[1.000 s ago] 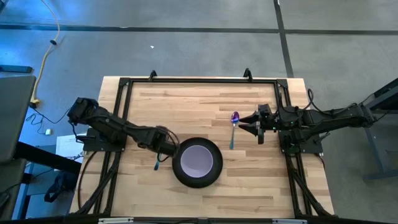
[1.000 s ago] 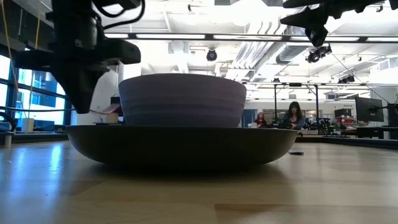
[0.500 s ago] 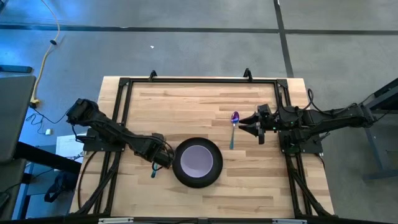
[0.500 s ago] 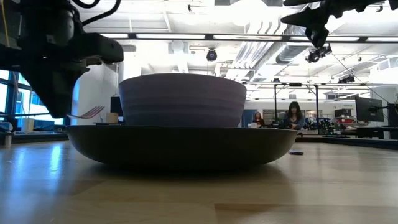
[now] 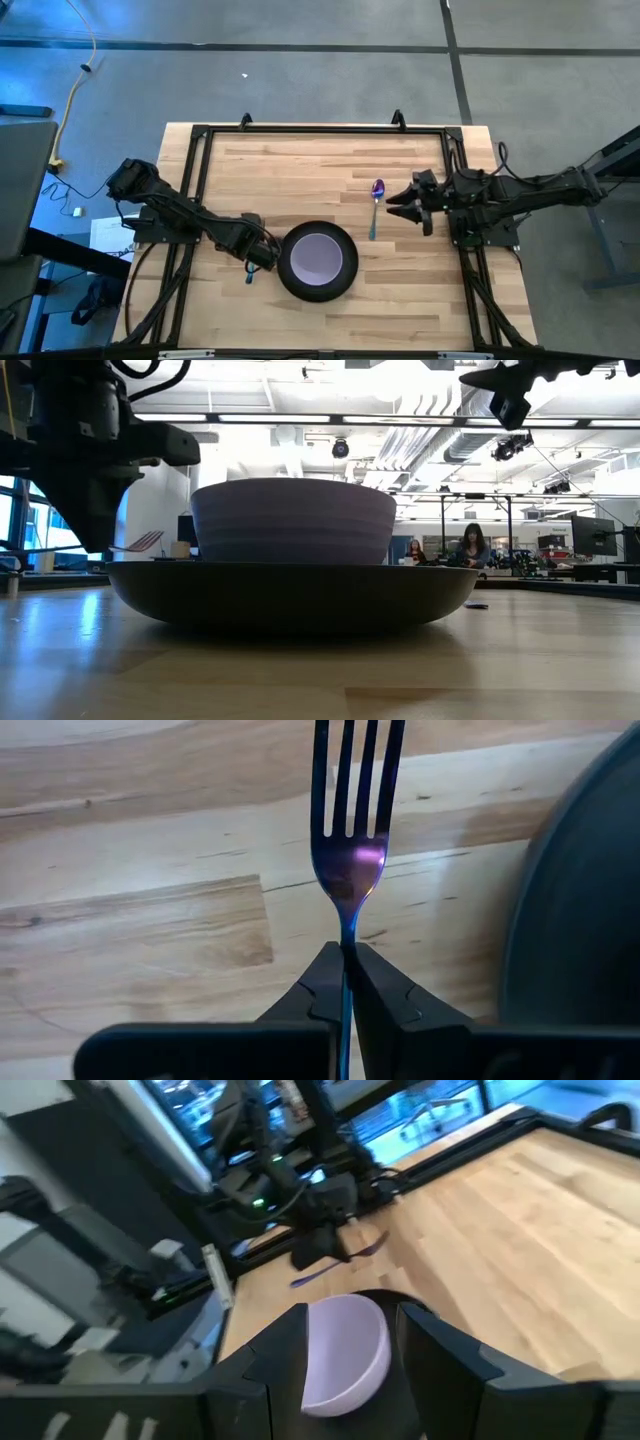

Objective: Set table place
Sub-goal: Put the violet fork to the left side of the black plate

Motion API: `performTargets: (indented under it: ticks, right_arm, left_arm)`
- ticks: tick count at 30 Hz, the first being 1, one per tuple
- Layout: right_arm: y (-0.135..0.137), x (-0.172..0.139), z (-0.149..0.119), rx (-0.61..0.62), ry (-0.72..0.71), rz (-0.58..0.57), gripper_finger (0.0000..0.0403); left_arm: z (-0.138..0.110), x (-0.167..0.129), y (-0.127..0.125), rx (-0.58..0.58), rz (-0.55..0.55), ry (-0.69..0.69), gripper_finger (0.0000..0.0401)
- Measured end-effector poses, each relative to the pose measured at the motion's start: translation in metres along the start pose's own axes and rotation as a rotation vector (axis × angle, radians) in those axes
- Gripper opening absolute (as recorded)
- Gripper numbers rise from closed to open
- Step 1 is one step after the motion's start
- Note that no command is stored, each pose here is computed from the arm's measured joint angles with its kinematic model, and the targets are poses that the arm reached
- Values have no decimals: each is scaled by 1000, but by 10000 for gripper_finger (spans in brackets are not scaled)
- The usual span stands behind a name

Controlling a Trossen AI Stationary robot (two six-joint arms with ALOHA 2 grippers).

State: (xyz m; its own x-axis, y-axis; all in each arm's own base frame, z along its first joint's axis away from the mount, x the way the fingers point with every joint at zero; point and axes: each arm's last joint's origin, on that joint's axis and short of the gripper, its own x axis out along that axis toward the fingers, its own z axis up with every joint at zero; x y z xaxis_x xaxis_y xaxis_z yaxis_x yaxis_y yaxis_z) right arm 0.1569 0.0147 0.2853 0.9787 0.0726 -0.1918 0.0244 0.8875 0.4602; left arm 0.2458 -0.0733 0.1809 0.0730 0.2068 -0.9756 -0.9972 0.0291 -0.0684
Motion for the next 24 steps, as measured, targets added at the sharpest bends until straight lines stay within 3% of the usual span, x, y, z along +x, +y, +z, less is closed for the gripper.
performTargets:
  ticks: [24]
  right_arm:
    - [2, -9, 2, -1, -17, 36, 147]
  left_arm:
    - [-2, 0, -1, -64, 0, 51, 0]
